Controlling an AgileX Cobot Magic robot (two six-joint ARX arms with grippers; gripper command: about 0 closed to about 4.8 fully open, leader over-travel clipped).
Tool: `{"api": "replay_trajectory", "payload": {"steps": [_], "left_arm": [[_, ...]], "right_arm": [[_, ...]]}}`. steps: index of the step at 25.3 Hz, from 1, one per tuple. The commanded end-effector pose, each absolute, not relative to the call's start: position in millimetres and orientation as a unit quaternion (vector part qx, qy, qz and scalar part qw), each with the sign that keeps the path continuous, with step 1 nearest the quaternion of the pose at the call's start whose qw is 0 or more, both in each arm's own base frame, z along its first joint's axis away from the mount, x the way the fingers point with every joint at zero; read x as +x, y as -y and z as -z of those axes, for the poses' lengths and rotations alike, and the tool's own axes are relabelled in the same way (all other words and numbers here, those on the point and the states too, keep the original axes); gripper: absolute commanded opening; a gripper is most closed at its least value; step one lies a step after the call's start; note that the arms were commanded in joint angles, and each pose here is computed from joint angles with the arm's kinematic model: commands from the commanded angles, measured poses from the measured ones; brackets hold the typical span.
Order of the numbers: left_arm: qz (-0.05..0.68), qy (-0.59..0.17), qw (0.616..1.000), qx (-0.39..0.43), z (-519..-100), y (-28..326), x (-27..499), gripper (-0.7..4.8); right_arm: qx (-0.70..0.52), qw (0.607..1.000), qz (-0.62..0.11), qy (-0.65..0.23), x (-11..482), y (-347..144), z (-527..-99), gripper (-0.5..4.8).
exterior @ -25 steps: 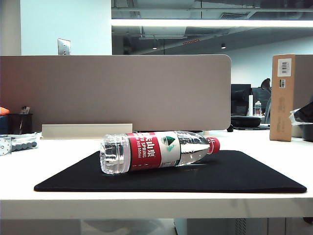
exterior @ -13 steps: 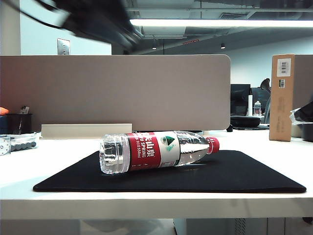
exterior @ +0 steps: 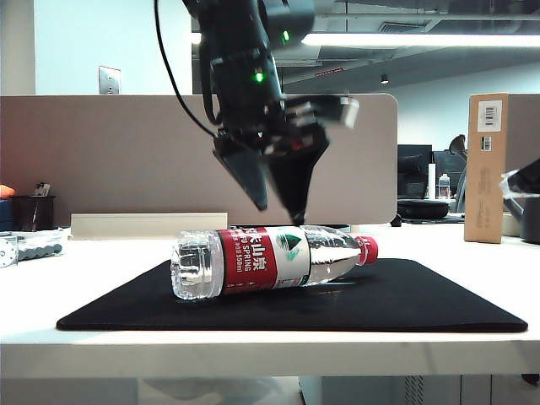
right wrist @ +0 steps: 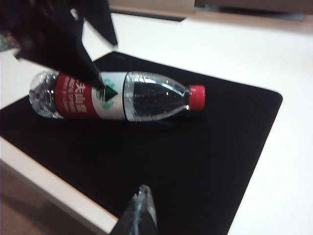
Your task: Stand the plastic bottle up on the black mouse pad.
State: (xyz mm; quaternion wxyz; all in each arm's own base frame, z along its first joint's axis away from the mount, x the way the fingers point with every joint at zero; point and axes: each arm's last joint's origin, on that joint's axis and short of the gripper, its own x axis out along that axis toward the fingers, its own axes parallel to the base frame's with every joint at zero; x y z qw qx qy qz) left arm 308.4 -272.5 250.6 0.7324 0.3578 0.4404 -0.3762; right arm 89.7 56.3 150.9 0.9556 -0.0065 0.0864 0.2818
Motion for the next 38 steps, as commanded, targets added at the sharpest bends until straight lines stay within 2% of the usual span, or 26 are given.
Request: {"api": "replay_trajectory", "payload": {"steps": [1, 9, 17, 18, 19, 21, 22, 23, 25, 27, 29, 31, 34, 38], "left_arm": [[0.394, -0.424, 0.717, 0.388, -244.8, 282.4, 313.9, 4.79], [0.413, -0.427, 0.691, 0.412, -223.0, 288.2, 320.9, 4.79], [0.416, -0.462, 0.663, 0.417, -187.6, 294.4, 326.3, 4.79], [0.415, -0.464, 0.662, 0.418, -187.0, 294.0, 326.2, 3.97], [0.412, -0.465, 0.661, 0.421, -186.9, 293.6, 326.1, 3.5], [0.397, -0.472, 0.657, 0.433, -186.6, 291.7, 325.5, 1.57], [0.397, -0.475, 0.655, 0.433, -186.3, 291.3, 325.0, 0.88], [0.396, -0.476, 0.654, 0.434, -186.3, 290.9, 324.8, 0.41], [0.384, -0.482, 0.66, 0.43, -187.8, 290.1, 324.5, 0.27], [0.374, -0.483, 0.675, 0.413, -193.8, 289.6, 323.8, 0.21], [0.369, -0.468, 0.711, 0.373, -206.3, 291.0, 325.2, -0.06], [0.39, -0.427, 0.746, 0.33, -224.0, 294.8, 327.3, -0.05], [0.36, -0.336, 0.822, 0.288, -268.3, 295.0, 328.1, -0.05], [0.346, -0.241, 0.884, 0.203, -304.0, 290.8, 329.8, -0.05]], "right_arm": [[-0.002, 0.957, -0.281, -0.077, 89.5, -56.1, -151.5, -0.01], [-0.001, 0.957, -0.281, -0.073, 89.2, -55.7, -152.4, -0.01], [-0.001, 0.957, -0.281, -0.073, 89.2, -55.7, -152.4, -0.01], [-0.001, 0.957, -0.281, -0.073, 89.2, -55.7, -152.4, -0.01], [-0.001, 0.957, -0.281, -0.073, 89.2, -55.7, -152.4, -0.01], [-0.001, 0.957, -0.281, -0.072, 89.2, -55.7, -152.4, -0.01], [-0.001, 0.957, -0.281, -0.073, 89.2, -55.7, -152.4, -0.01], [-0.001, 0.957, -0.281, -0.072, 89.2, -55.7, -152.4, -0.01], [-0.001, 0.957, -0.281, -0.073, 89.2, -55.7, -152.4, -0.01], [-0.001, 0.957, -0.281, -0.073, 89.2, -55.7, -152.4, -0.01], [-0.001, 0.957, -0.281, -0.072, 89.1, -55.7, -152.4, -0.01], [-0.001, 0.957, -0.281, -0.072, 89.1, -55.7, -152.5, -0.01], [0.002, 0.958, -0.281, -0.063, 88.3, -55.1, -154.1, -0.01], [0.006, 0.958, -0.282, -0.048, 87.0, -54.4, -156.7, -0.01]]}}
